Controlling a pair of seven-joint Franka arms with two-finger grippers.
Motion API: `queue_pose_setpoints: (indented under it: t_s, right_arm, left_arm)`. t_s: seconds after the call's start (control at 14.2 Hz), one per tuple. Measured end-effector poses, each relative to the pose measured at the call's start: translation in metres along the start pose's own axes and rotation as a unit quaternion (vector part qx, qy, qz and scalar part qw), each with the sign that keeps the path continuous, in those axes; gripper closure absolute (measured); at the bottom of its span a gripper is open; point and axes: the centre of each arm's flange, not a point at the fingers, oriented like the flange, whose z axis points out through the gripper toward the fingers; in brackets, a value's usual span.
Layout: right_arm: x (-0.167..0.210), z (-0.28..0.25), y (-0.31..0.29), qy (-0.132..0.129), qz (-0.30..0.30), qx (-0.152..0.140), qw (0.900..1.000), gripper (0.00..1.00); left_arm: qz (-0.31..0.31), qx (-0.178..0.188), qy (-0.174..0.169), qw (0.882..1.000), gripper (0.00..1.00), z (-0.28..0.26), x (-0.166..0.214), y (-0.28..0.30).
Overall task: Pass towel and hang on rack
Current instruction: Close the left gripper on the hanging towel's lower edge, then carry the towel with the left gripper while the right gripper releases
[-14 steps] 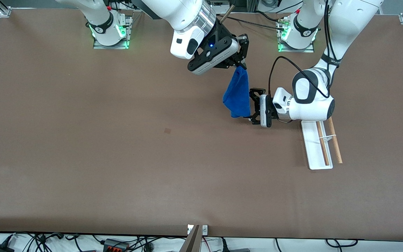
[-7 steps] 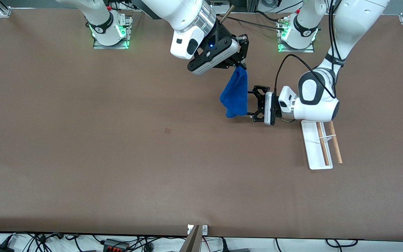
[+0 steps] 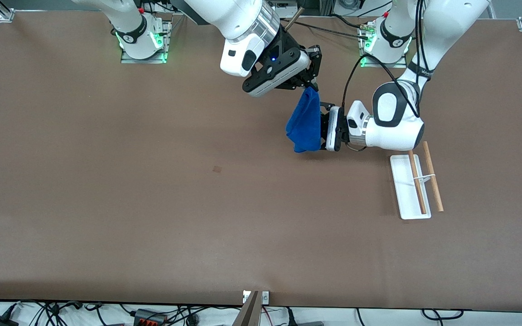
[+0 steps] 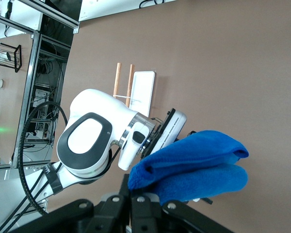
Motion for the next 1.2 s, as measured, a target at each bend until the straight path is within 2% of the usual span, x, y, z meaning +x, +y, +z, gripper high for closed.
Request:
queue_pose_setpoints:
  t_s: [0.14, 0.56, 0.71, 0.78, 0.99, 1.13, 1.2]
  right_arm:
    - [0.000, 0.000, 0.000, 0.000, 0.000, 0.000, 1.000, 0.98]
    - [0.000, 0.000, 0.000, 0.001, 0.000, -0.001, 1.000, 0.98]
    - [0.001, 0.000, 0.002, 0.002, 0.000, -0.002, 1.000, 0.98]
    - [0.003, 0.000, 0.003, 0.003, 0.001, -0.003, 1.000, 0.94]
    - [0.012, 0.000, 0.017, 0.009, 0.001, -0.022, 1.000, 0.65]
    - [0.024, -0.002, 0.036, 0.008, -0.003, -0.044, 0.999, 0.46]
    - [0.029, -0.004, 0.046, 0.007, -0.010, -0.058, 0.998, 0.35]
  left_arm:
    - [0.008, 0.009, -0.001, 1.000, 0.36, -0.002, 0.000, -0.002]
    - [0.008, 0.016, 0.001, 1.000, 0.97, -0.006, -0.002, -0.005]
    - [0.010, 0.023, 0.003, 1.000, 0.98, -0.012, 0.000, -0.008]
    - [0.013, 0.025, -0.001, 1.000, 0.98, -0.016, 0.000, -0.009]
    - [0.018, 0.037, -0.013, 0.999, 0.98, -0.034, -0.004, -0.016]
    - [0.016, 0.045, -0.017, 0.999, 0.98, -0.045, -0.011, -0.020]
    - [0.018, 0.047, -0.030, 0.998, 0.98, -0.051, -0.016, -0.022]
